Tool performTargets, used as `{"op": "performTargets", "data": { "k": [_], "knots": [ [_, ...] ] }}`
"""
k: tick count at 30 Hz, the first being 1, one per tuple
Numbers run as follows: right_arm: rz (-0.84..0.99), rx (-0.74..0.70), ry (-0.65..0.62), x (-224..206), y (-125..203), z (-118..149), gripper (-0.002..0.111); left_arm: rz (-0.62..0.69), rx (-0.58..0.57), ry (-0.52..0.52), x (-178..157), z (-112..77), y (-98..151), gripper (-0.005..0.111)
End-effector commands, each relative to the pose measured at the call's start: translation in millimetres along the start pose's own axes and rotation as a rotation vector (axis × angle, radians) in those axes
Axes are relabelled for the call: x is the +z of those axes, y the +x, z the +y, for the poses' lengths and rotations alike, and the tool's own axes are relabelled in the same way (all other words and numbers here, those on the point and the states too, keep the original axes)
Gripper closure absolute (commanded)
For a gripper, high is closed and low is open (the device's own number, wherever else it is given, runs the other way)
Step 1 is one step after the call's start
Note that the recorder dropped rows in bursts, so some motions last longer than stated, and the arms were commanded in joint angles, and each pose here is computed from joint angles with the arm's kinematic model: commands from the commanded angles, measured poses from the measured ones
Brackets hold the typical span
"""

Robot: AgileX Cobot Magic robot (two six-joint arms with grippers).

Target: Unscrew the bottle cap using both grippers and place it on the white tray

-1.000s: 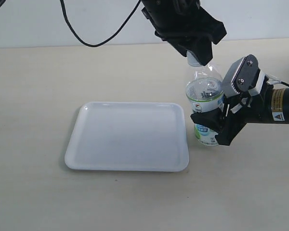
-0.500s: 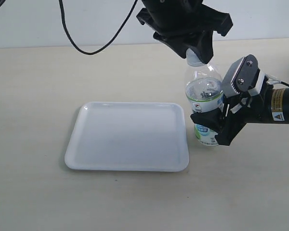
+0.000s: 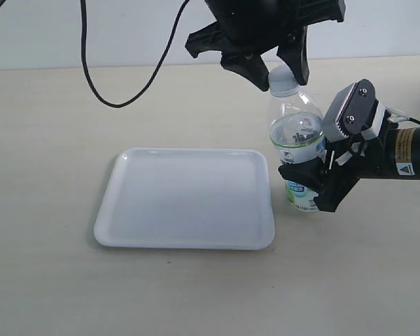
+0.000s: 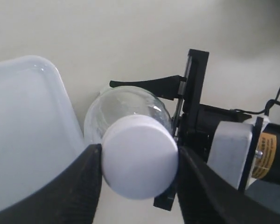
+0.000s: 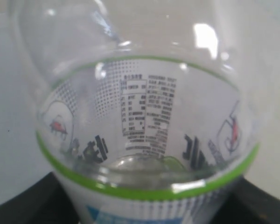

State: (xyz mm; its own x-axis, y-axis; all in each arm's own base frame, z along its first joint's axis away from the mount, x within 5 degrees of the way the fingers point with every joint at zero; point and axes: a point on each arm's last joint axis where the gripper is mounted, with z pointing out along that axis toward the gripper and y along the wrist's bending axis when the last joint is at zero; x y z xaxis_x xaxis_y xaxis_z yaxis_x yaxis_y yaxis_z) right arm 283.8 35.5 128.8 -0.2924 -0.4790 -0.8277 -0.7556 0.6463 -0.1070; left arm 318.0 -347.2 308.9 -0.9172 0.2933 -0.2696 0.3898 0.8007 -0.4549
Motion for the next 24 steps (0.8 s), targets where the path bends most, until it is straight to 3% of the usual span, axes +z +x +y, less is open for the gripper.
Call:
{"op": "performTargets", "data": {
  "k": [1,10,17,19,22,23,24],
  "knots": [
    [0.005,-0.021,0.008,-1,-1,-1,0.108,0.002,-0.182,0.019,-3,-2.5,1,0.107],
    [0.013,-0.041,-0.014,-2,0,1,0.108,0.041,-0.4,0.038,8,-2.0,1,0.107],
    [0.013,-0.041,-0.014,-2,0,1,0.108,0.041,-0.235,0.041,10,-1.5,1,0.103],
    [0.013,-0.041,-0.014,-2,0,1,0.108,0.041,-0.222,0.042,10,-1.5,1,0.084],
    [0.013,-0.033,-0.014,-2,0,1,0.108,0.04,-0.198,0.042,10,-1.5,1,0.017],
    [0.013,-0.033,-0.014,-2,0,1,0.108,0.038,-0.184,0.038,10,-1.1,1,0.003],
    [0.013,-0.033,-0.014,-2,0,1,0.108,0.035,-0.124,0.036,10,-0.1,1,0.003]
  ]
}}
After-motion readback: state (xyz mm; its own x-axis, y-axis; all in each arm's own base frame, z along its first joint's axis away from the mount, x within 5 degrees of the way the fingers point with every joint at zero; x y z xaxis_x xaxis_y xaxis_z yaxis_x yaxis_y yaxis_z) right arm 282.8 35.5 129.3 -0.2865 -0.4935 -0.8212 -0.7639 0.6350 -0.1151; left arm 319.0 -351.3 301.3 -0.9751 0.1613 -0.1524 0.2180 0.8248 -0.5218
